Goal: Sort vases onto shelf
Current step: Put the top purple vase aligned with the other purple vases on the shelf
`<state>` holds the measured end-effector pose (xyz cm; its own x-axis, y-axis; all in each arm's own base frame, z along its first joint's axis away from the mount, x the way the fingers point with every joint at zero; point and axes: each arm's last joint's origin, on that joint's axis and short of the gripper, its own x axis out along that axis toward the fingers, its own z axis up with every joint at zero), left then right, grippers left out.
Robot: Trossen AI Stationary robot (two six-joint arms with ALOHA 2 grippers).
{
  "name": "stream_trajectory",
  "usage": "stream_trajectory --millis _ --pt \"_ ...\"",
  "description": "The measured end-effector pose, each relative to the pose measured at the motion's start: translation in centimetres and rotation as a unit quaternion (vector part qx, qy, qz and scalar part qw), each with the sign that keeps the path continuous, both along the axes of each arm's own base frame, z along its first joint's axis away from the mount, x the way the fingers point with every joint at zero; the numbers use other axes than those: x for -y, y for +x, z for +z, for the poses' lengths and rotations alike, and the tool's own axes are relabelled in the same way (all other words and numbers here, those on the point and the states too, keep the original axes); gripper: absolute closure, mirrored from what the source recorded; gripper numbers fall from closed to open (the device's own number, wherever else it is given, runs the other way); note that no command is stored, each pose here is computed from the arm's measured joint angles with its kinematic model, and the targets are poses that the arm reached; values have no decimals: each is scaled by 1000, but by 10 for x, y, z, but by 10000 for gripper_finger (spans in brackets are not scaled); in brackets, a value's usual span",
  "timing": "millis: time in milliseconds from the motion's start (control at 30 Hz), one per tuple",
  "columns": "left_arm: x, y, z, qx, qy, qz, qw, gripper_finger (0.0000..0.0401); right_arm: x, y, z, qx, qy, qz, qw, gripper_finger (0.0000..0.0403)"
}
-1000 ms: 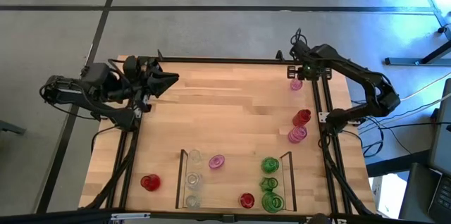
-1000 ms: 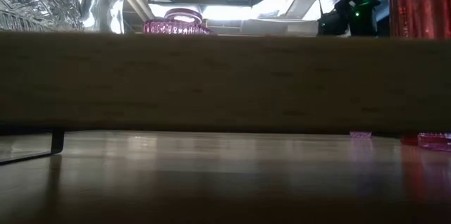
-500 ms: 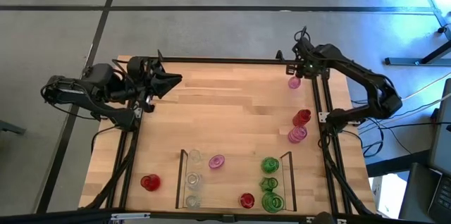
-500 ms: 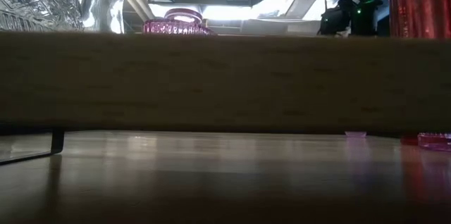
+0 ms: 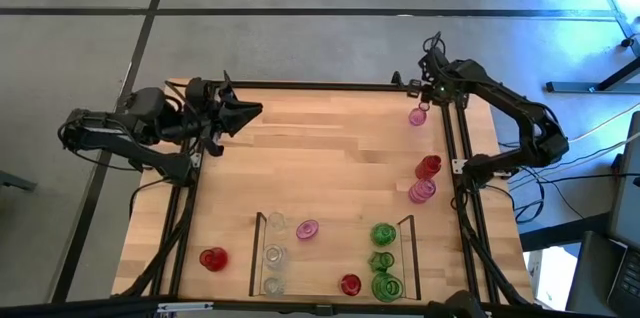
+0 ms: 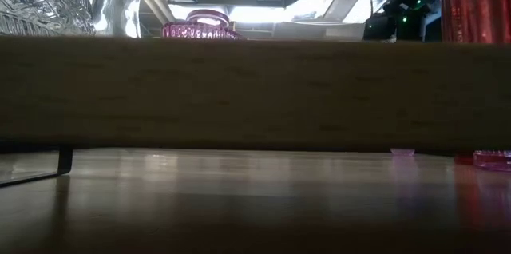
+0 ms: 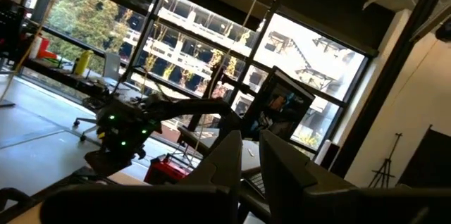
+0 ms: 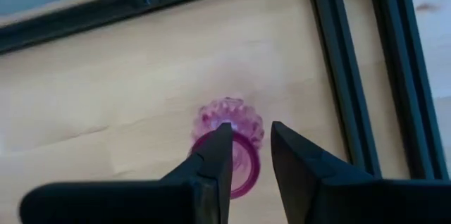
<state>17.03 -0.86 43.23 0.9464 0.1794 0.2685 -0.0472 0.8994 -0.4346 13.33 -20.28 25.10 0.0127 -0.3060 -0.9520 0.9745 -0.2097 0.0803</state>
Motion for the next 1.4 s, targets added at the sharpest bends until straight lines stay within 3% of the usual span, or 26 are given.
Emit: stream_trajectory --millis 633,1400 --pt "-1 2 0 2 0 -3 1000 357 3 7 -15 -15 58 25 998 315" --pt "-1 2 0 4 -8 -5 1000 357 -26 17 -3 -46 30 44 998 315"
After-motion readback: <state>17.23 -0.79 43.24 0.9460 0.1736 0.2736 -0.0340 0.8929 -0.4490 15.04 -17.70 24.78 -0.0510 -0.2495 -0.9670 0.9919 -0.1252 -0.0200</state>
